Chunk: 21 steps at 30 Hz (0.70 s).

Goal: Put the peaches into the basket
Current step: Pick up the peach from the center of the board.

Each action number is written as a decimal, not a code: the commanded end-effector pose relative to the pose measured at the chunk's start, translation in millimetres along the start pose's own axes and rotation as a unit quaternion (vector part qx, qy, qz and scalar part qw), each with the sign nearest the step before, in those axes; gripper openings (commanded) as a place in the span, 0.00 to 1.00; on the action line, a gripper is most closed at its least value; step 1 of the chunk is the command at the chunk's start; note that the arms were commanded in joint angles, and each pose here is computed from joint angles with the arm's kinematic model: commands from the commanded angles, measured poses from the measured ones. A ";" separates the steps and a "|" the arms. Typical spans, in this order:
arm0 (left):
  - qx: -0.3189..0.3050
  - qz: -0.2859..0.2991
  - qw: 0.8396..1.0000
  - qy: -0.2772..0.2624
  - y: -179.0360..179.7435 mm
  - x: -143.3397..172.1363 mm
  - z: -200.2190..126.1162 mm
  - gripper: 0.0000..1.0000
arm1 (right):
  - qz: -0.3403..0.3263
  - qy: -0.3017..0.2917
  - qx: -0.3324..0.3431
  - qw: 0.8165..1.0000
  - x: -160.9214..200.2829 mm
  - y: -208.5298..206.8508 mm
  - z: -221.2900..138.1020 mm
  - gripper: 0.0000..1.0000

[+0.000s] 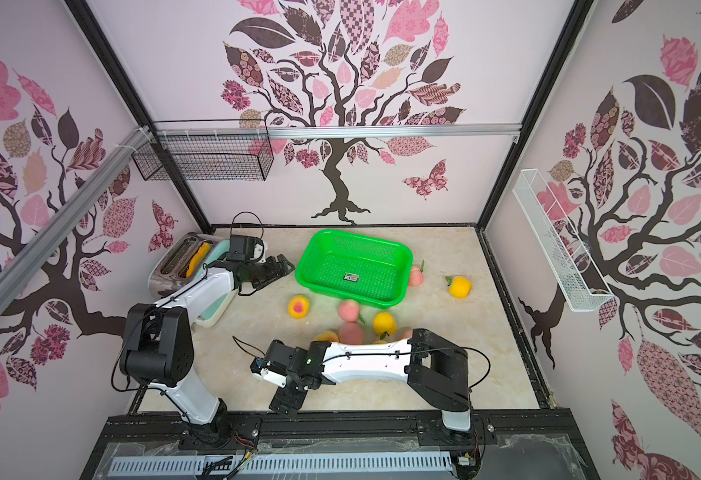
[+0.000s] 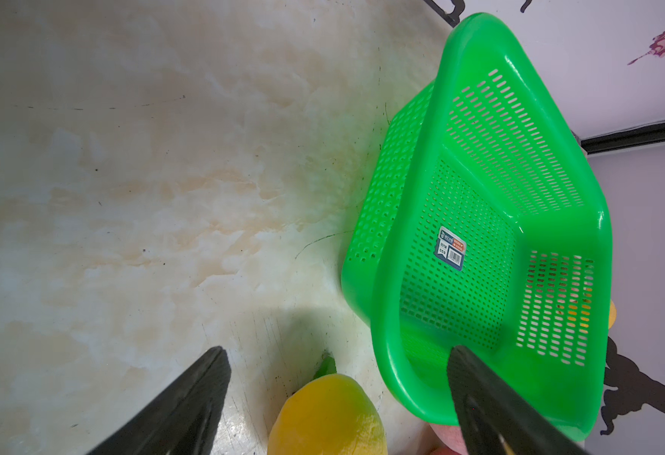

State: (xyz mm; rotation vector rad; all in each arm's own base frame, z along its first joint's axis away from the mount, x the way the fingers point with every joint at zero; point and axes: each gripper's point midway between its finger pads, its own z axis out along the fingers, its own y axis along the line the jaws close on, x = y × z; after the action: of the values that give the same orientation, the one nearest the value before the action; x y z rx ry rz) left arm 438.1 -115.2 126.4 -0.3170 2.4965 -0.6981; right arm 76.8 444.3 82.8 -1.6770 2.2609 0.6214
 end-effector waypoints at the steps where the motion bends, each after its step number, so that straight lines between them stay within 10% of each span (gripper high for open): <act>1: 0.010 0.008 1.000 -0.011 -7.2 -2.3 -8.7 0.91 | -0.006 -0.007 0.018 1.000 -6.9 -4.7 1.9 0.93; 21: 0.023 -0.002 1.000 0.001 -6.8 3.9 -1.9 0.90 | -0.013 -0.007 0.027 1.000 -13.1 -8.1 13.4 0.75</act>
State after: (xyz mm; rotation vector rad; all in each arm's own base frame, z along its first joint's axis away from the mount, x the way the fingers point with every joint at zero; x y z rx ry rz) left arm 434.2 -118.0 126.0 -0.3167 2.4961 -0.7264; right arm 89.6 450.2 66.7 -1.6646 2.2580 0.5213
